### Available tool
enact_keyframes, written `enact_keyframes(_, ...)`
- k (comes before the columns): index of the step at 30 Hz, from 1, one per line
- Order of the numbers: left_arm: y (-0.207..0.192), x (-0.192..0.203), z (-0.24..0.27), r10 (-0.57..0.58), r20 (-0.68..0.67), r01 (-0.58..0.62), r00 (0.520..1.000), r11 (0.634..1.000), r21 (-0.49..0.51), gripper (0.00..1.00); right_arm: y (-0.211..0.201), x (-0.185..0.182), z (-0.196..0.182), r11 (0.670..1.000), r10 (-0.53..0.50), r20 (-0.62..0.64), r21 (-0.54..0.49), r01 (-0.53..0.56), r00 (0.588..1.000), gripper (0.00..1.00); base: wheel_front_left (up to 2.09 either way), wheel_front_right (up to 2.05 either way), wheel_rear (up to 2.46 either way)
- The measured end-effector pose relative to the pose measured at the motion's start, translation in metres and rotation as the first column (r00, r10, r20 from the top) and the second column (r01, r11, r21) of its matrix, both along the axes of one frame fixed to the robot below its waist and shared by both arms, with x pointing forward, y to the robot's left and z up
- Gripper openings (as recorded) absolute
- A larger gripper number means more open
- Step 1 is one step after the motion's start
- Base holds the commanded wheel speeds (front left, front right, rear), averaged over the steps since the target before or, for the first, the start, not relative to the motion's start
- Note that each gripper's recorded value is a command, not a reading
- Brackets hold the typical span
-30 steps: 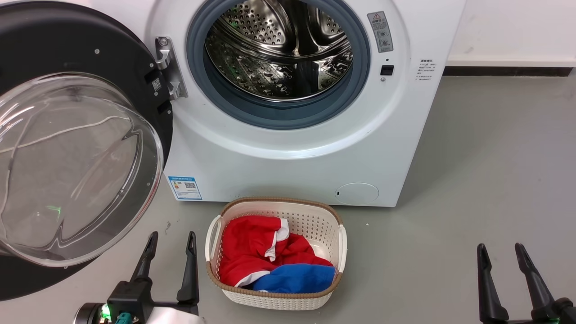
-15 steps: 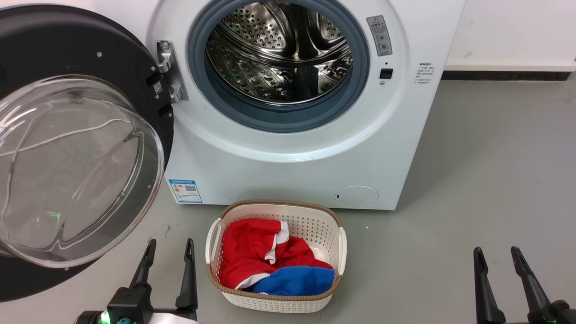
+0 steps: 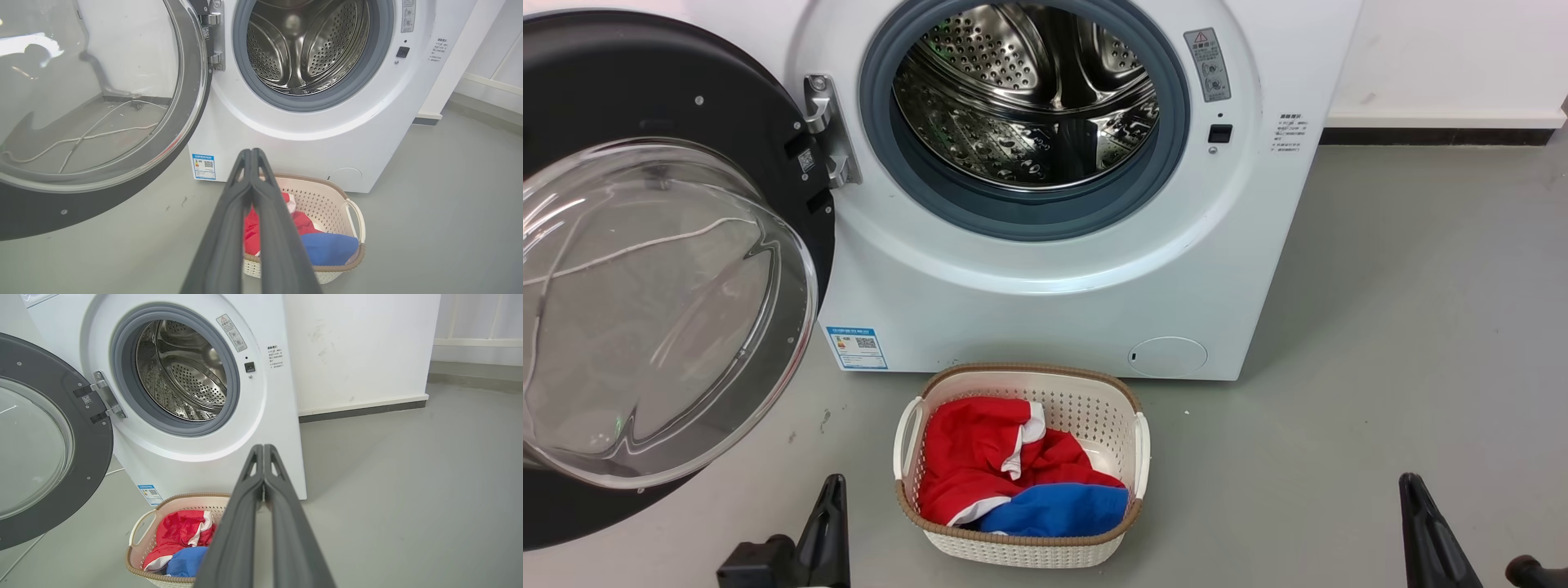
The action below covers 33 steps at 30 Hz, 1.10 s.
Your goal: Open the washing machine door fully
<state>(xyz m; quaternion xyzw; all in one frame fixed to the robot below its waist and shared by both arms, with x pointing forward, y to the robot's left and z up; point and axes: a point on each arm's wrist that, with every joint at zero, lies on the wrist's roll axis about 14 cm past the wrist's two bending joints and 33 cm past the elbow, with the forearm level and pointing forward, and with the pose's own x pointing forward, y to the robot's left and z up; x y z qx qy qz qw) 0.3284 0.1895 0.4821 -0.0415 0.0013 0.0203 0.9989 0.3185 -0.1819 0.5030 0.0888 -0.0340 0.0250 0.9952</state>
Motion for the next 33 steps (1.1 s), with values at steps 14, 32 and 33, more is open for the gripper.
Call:
enact_keyframes(14,0.009,0.007,-0.005,0.041,-0.04,-0.051,0.998,0.962,-0.269,0.0,-0.006,0.011,-0.005,0.965,-0.024,-0.041,0.259,0.034,0.999,0.0,0.0,0.0,0.0)
enact_keyframes(32,0.014,0.018,-0.006,0.056,-0.065,-0.083,0.996,0.84,-0.536,0.0,-0.011,0.026,-0.007,0.858,-0.025,-0.075,0.51,0.06,0.997,0.0,0.0,0.0,0.0)
enact_keyframes(33,0.014,0.019,-0.005,0.057,-0.065,-0.083,0.996,0.832,-0.549,0.0,-0.011,0.026,-0.007,0.851,-0.025,-0.075,0.521,0.061,0.997,0.0,0.0,0.0,0.0)
